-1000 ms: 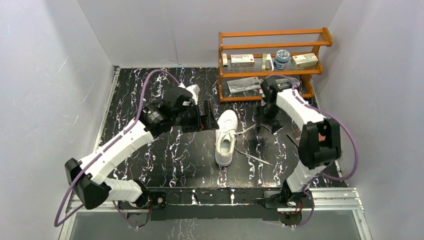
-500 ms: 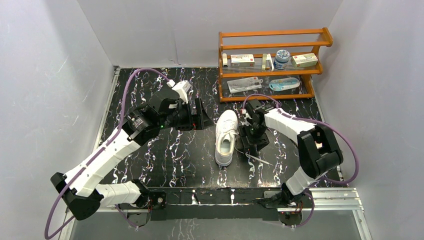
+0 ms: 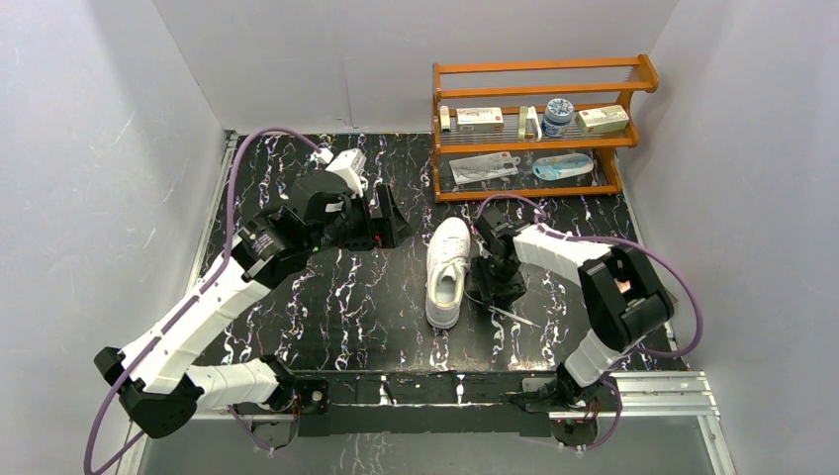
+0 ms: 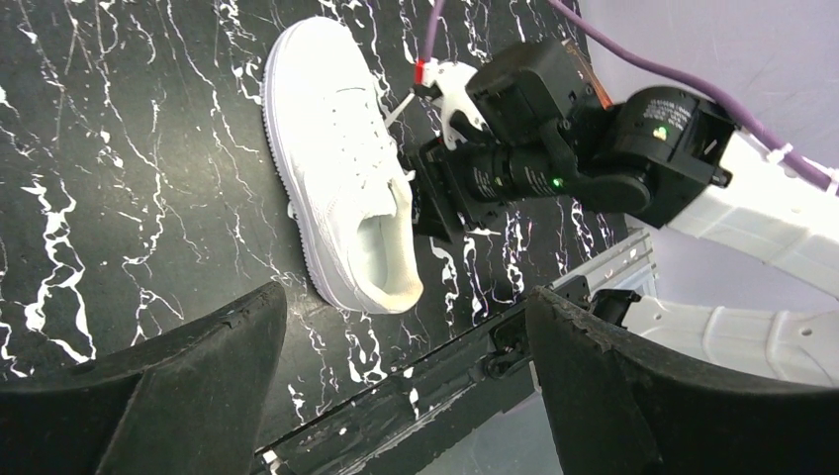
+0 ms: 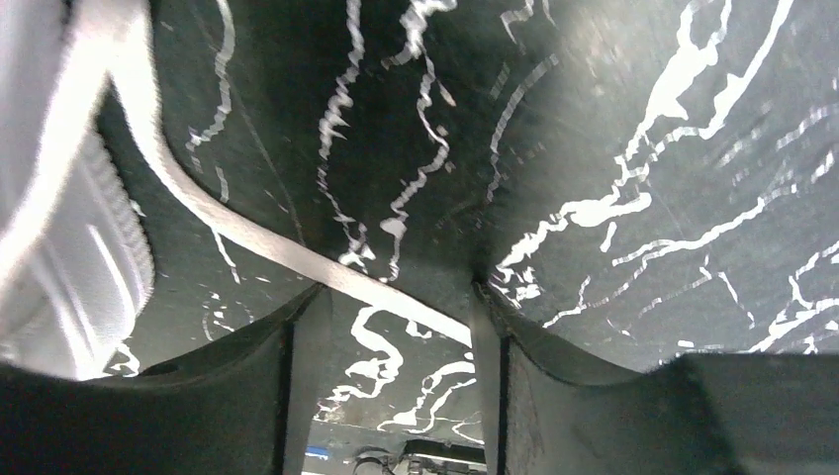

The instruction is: Tie the shoes

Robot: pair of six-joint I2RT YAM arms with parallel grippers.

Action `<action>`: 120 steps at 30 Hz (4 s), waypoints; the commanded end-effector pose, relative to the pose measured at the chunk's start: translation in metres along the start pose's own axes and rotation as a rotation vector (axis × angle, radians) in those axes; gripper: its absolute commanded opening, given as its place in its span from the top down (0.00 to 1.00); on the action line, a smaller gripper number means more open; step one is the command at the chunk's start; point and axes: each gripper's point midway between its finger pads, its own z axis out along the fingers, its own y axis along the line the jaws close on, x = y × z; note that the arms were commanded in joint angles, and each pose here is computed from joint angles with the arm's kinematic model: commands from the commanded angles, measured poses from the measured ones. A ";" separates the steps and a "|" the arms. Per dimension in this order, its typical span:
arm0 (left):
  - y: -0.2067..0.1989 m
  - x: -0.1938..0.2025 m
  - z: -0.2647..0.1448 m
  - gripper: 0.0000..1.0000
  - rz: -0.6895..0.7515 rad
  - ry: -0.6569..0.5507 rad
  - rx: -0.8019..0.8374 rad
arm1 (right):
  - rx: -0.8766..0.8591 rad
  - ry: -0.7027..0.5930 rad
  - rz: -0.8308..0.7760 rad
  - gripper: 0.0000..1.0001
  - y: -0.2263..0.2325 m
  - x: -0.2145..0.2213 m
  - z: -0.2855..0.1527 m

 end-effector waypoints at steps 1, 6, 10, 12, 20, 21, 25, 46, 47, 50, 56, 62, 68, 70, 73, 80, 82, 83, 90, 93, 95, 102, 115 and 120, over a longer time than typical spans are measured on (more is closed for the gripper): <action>-0.002 -0.024 -0.022 0.12 0.006 -0.095 -0.006 | 0.086 0.025 0.055 0.45 -0.018 0.025 0.009; -0.003 -0.030 -0.021 0.12 -0.005 -0.112 -0.020 | 0.078 -0.072 0.105 0.97 -0.013 0.004 -0.007; -0.004 -0.037 -0.022 0.12 -0.022 -0.134 -0.028 | 0.069 -0.142 0.107 1.00 -0.013 -0.001 -0.020; -0.004 -0.041 -0.022 0.11 -0.018 -0.143 -0.039 | 0.053 -0.202 0.104 1.00 -0.012 -0.007 -0.042; 0.004 -0.048 -0.024 0.10 -0.013 -0.170 -0.096 | -0.267 -0.605 0.022 1.00 0.046 -0.060 -0.188; 0.007 -0.047 -0.025 0.10 -0.018 -0.174 -0.103 | -0.336 -0.657 0.004 1.00 0.059 -0.070 -0.208; 0.016 -0.045 -0.033 0.10 -0.032 -0.193 -0.131 | -0.713 -0.715 -0.097 1.00 0.127 -0.090 -0.261; 0.032 -0.024 -0.052 0.10 -0.036 -0.162 -0.155 | -0.795 -0.612 -0.120 0.55 0.261 -0.192 -0.168; 0.034 -0.021 -0.051 0.10 -0.036 -0.158 -0.154 | -0.778 -0.586 -0.163 0.48 0.259 -0.189 -0.172; 0.034 -0.013 -0.042 0.08 -0.035 -0.136 -0.141 | -0.677 -0.520 -0.233 0.33 0.228 -0.172 -0.186; 0.019 0.012 0.010 0.08 0.024 0.002 -0.033 | -0.579 -0.457 -0.113 0.32 0.108 -0.127 -0.203; 0.045 0.019 0.079 0.07 0.057 0.071 0.134 | -0.431 -0.434 0.000 0.33 0.020 -0.090 -0.192; 0.080 0.020 0.114 0.04 0.203 -0.022 0.242 | -0.541 -0.589 -0.135 0.35 0.040 -0.097 -0.263; 0.086 0.027 0.131 0.06 0.258 0.024 0.288 | -0.553 -0.596 -0.138 0.34 0.042 -0.090 -0.273; 0.095 0.036 0.151 0.10 0.331 0.061 0.312 | -0.566 -0.574 -0.129 0.34 0.044 -0.075 -0.272; 0.086 0.049 0.169 0.27 0.503 -0.025 0.508 | -0.579 -0.581 -0.102 0.34 0.046 -0.063 -0.282; 0.078 0.055 0.171 0.40 0.554 -0.043 0.602 | -0.571 -0.582 -0.109 0.34 0.045 -0.063 -0.285; 0.076 0.058 0.175 0.46 0.561 -0.037 0.633 | -0.568 -0.580 -0.114 0.34 0.045 -0.062 -0.285; 0.064 0.086 0.188 0.63 0.544 0.049 0.811 | -0.545 -0.558 -0.118 0.34 0.041 -0.061 -0.276; 0.064 0.091 0.192 0.71 0.562 0.039 0.816 | -0.547 -0.534 -0.084 0.35 0.040 -0.061 -0.268; 0.066 0.093 0.198 0.81 0.563 0.040 0.803 | -0.535 -0.528 -0.050 0.35 0.038 -0.061 -0.262; 0.057 0.109 0.207 0.80 0.578 0.072 0.856 | -0.544 -0.500 0.039 0.36 0.037 -0.066 -0.240; 0.046 0.071 0.204 1.00 0.556 -0.031 0.697 | -0.042 -0.470 0.152 0.35 -0.053 -0.093 -0.146; 0.044 0.053 0.192 1.00 0.534 -0.068 0.605 | 0.091 -0.468 -0.103 0.36 -0.081 -0.128 -0.103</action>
